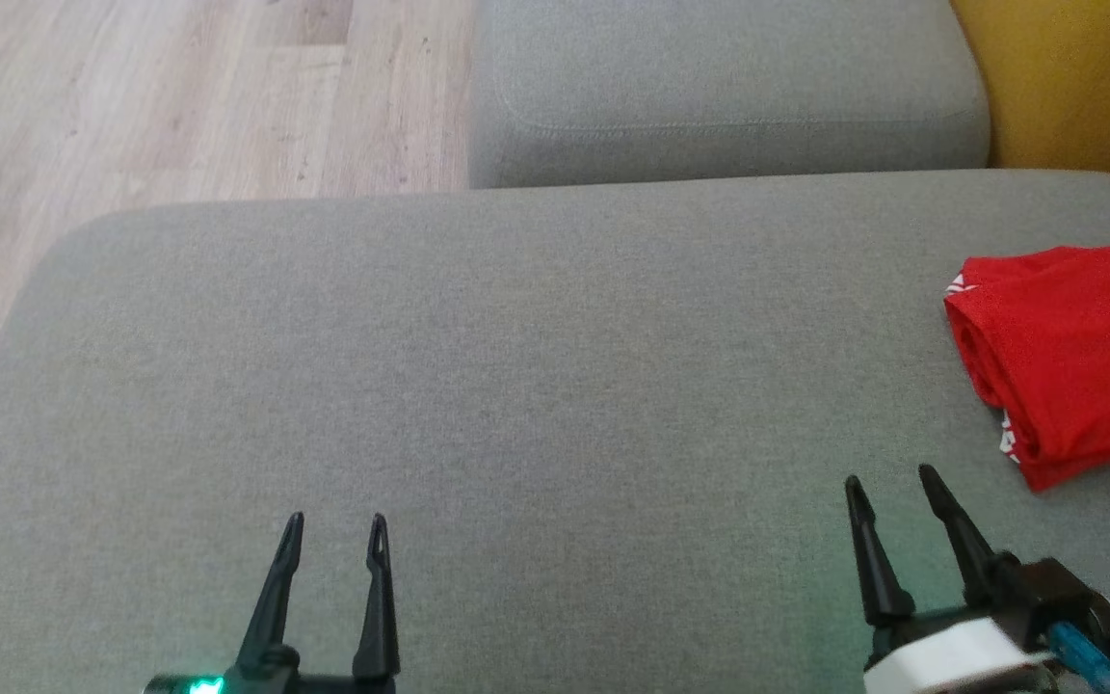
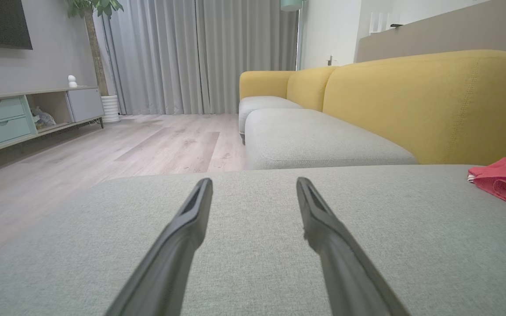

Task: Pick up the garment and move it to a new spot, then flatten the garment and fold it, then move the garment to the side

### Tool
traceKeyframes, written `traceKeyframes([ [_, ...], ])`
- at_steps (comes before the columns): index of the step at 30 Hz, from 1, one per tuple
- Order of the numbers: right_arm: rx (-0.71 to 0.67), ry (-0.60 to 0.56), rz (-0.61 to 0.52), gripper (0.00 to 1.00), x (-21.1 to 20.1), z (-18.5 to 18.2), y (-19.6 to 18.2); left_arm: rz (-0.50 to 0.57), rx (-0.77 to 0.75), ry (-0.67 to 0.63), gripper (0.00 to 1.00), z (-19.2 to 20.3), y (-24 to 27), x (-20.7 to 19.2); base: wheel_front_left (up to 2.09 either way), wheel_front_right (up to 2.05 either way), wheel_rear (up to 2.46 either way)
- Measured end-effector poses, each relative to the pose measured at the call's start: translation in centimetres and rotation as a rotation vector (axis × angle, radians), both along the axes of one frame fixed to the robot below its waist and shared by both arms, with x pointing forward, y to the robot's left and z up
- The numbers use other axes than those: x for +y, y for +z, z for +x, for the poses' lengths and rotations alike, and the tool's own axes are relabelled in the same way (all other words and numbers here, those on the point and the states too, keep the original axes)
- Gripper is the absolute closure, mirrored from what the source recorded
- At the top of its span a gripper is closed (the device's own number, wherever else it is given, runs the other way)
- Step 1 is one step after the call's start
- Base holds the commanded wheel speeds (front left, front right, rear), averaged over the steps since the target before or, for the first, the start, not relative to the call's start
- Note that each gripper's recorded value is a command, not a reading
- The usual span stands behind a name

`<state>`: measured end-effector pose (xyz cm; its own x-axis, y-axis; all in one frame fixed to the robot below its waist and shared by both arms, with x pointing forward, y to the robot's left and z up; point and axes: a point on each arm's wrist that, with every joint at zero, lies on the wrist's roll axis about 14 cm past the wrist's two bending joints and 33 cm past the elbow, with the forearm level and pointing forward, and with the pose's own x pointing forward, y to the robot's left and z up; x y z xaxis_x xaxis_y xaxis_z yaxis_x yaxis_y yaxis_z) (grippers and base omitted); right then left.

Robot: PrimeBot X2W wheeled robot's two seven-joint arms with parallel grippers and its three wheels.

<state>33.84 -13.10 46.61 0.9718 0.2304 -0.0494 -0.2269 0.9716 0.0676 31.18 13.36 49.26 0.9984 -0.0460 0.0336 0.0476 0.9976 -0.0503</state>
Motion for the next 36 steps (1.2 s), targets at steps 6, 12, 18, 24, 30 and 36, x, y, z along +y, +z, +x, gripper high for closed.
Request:
traceKeyframes([
  [6,-0.011,-0.041,-0.002,0.0,-0.9,-0.7,0.3,0.008,-0.003,0.003,0.0,-0.7,0.0,0.2,0.0,0.0,0.0],
  [12,-0.017,-0.035,-0.005,0.0,-0.5,-0.7,0.5,0.01,-0.005,0.013,0.0,-0.8,0.1,0.5,0.0,0.0,0.0],
  [18,0.002,-0.037,-0.005,1.0,-0.6,-1.2,-0.1,0.015,0.011,0.026,1.0,-1.0,-0.4,0.8,0.0,0.0,0.0],
  [24,0.096,-0.04,-0.006,1.0,-0.7,-2.5,-2.9,0.014,0.099,0.028,1.0,-1.9,-3.1,0.9,0.0,0.0,0.0],
  [30,0.118,-0.07,0.066,1.0,-1.1,-2.6,-3.1,-0.06,0.132,0.038,1.0,-1.9,-3.6,1.1,0.0,0.0,0.0],
  [36,0.134,-0.097,0.137,1.0,-1.4,-2.3,-3.0,-0.131,0.16,0.047,1.0,-1.8,-4.1,1.3,0.0,0.0,0.0],
])
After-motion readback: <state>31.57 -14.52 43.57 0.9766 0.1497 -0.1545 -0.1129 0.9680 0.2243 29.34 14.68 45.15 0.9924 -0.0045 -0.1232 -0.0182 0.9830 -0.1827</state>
